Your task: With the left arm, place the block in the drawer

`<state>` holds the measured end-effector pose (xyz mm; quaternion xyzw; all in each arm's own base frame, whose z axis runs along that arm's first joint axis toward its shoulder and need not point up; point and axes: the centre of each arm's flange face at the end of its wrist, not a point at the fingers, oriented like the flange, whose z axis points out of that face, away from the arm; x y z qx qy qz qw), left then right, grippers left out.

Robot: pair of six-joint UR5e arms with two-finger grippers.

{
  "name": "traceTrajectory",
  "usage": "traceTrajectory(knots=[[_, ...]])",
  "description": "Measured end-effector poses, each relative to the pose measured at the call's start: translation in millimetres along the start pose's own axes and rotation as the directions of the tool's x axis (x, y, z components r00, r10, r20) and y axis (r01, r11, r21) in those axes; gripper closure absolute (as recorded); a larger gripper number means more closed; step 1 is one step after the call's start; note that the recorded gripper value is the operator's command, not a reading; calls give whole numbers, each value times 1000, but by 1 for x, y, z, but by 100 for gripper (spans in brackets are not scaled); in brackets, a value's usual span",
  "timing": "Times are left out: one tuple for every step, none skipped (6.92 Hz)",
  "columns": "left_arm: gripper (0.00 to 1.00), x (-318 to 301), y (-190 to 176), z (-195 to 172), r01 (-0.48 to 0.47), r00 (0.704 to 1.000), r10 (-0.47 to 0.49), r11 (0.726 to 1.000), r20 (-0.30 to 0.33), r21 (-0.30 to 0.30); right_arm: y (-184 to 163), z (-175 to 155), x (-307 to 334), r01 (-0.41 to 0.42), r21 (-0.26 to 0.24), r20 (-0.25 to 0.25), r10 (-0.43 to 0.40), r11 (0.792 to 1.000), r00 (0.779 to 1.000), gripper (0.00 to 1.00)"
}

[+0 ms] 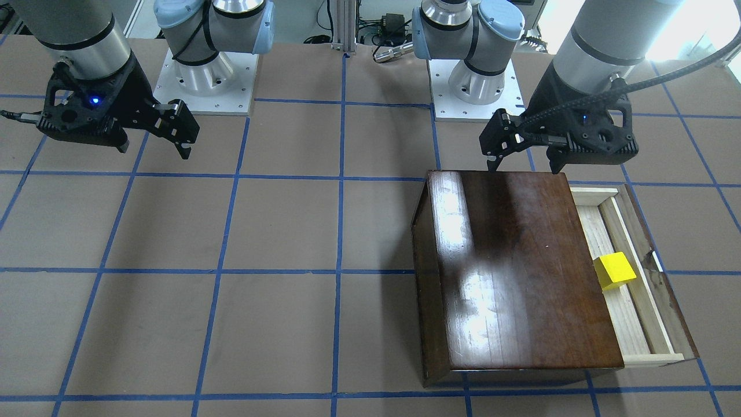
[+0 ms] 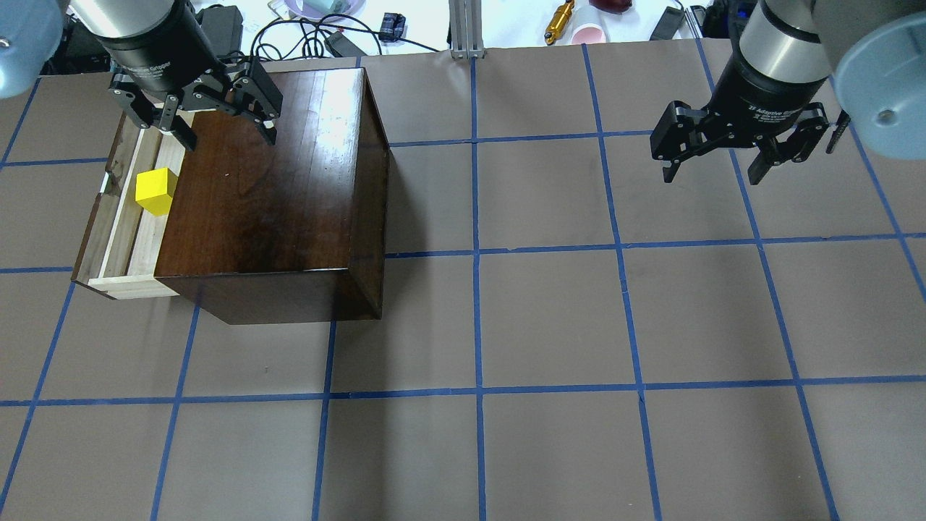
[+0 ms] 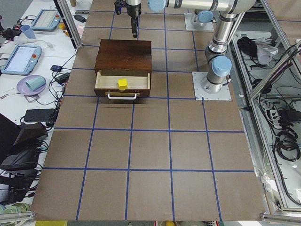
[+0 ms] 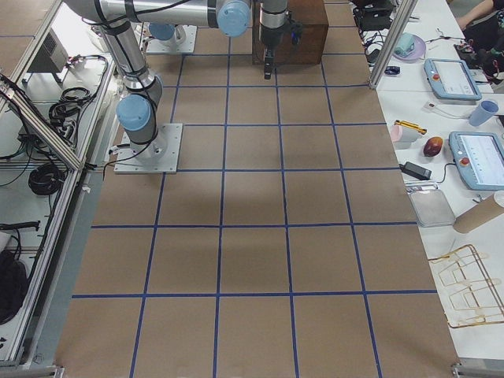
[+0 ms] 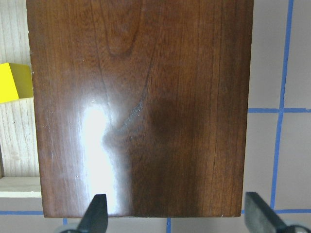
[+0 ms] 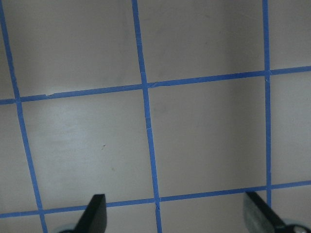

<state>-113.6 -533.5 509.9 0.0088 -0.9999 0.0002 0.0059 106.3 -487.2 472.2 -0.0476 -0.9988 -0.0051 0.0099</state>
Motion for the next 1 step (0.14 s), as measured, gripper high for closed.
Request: traceTrajectory(knots=[[0,0,0,0,0,1000,0,1000,0,0,0,0,0,0,0,0,0,1000,1000,0]])
